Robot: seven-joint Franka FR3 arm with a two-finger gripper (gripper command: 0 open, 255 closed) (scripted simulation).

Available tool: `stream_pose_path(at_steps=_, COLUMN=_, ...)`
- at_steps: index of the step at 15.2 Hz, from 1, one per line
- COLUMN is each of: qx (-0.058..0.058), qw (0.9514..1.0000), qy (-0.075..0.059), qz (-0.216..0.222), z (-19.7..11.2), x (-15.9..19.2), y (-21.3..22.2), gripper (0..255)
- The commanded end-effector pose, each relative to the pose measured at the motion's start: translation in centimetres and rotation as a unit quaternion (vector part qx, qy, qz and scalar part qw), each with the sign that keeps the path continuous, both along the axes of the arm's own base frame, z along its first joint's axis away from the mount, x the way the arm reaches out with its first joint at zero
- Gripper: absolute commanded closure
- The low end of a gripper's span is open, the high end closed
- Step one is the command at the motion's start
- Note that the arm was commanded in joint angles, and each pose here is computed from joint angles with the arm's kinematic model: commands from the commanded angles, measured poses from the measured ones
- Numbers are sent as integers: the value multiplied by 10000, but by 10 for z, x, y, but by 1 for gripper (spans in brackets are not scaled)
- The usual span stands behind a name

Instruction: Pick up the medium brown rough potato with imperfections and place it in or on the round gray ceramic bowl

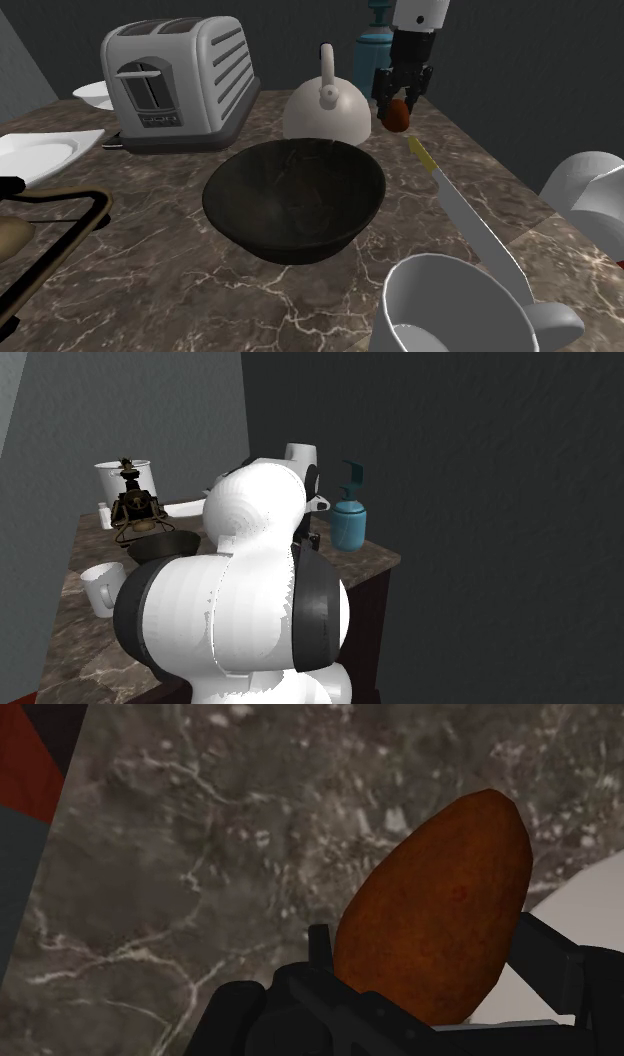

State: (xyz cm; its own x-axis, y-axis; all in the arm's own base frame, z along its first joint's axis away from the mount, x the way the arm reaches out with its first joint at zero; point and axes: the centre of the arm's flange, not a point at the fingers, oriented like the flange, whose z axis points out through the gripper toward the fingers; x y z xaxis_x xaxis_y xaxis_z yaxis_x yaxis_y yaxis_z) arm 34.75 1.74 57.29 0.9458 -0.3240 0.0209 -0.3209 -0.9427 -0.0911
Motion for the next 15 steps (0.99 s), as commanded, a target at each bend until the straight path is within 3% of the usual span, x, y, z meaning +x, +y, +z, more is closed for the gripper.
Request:
stream_pose_path(at_steps=1, qx=0, qw=10000, qy=3, qz=1, z=0, x=0, y=0, gripper=255)
stream_pose_path(at_steps=7, qx=0, qw=10000, qy=3, qz=1, z=0, x=0, y=0, gripper=255)
stream_pose_path(at_steps=15, qx=0, qw=10000, qy=3, qz=1, z=42, x=0, y=0, gripper=255)
